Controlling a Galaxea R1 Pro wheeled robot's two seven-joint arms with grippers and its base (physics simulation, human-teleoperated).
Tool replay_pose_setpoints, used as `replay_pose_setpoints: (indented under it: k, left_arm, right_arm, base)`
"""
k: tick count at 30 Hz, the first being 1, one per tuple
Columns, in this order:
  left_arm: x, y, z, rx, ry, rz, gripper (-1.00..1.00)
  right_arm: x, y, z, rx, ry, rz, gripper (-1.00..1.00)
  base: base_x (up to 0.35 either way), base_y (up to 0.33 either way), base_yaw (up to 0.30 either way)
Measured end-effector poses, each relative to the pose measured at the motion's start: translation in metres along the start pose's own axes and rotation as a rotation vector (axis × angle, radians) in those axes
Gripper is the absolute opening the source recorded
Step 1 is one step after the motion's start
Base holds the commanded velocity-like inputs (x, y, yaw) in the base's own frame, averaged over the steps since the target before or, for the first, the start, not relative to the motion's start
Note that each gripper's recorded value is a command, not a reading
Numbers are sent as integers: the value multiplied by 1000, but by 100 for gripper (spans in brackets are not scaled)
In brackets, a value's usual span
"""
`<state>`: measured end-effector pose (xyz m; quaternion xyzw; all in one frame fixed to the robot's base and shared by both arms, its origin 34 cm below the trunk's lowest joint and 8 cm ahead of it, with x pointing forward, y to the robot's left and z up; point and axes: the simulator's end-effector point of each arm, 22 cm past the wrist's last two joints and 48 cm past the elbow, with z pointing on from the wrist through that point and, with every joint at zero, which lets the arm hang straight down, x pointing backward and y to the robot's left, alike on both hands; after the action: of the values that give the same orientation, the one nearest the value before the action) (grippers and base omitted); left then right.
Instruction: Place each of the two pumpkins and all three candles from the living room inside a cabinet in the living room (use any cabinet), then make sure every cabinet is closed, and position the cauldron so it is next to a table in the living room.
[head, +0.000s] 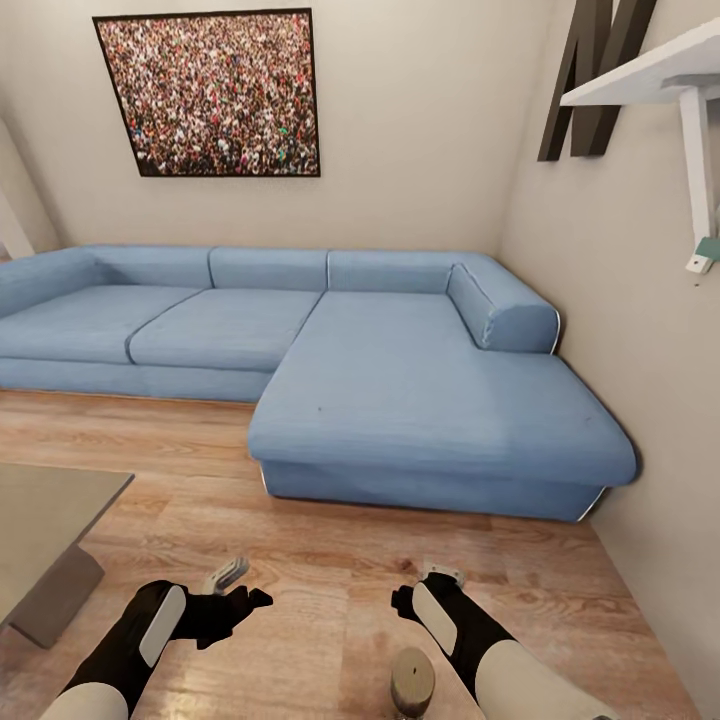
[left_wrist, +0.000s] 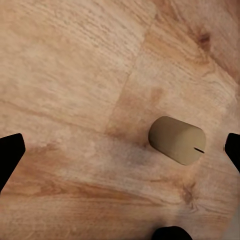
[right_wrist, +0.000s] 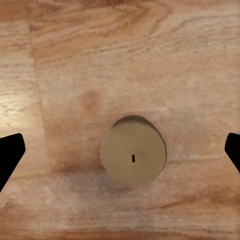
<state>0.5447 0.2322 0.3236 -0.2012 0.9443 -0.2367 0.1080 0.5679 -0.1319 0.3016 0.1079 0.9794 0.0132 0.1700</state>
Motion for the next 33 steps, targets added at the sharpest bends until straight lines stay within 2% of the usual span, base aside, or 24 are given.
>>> replay_pose_setpoints:
  k: [12, 19, 21, 22, 25, 27, 29, 33]
  left_arm:
    - [10, 15, 21, 1, 1, 0, 100]
    - [16, 24, 30, -3, 24, -18, 100]
    - [14, 25, 29, 26, 22, -45, 100]
    - [5, 29, 22, 68, 3, -80, 100]
    - [-11, 31, 10, 160, -28, -129, 100]
    - [-14, 24, 4, 232, -25, -149, 100]
    - [-13, 21, 3, 269, -11, -164, 100]
    - [-11, 21, 3, 299, 5, -183, 100]
  right_arm:
    - [16, -3, 23, -1, 2, 1, 100]
    - [27, -5, 34, 5, 30, -2, 100]
    - [30, -5, 37, 5, 39, -3, 100]
    - [32, -5, 39, 4, 44, -3, 100]
    - [38, -6, 43, 4, 58, -2, 100]
    - [42, -6, 47, 5, 69, -4, 100]
    - [46, -7, 49, 7, 82, -6, 100]
    - [55, -9, 55, 10, 107, -10, 100]
  base:
    - [0, 0, 0]
    - [0, 0, 0]
    - [0, 0, 0]
    - [0, 0, 0]
    - [0, 0, 0]
    - [0, 0, 0]
    - [0, 0, 0]
    - [0, 0, 0]
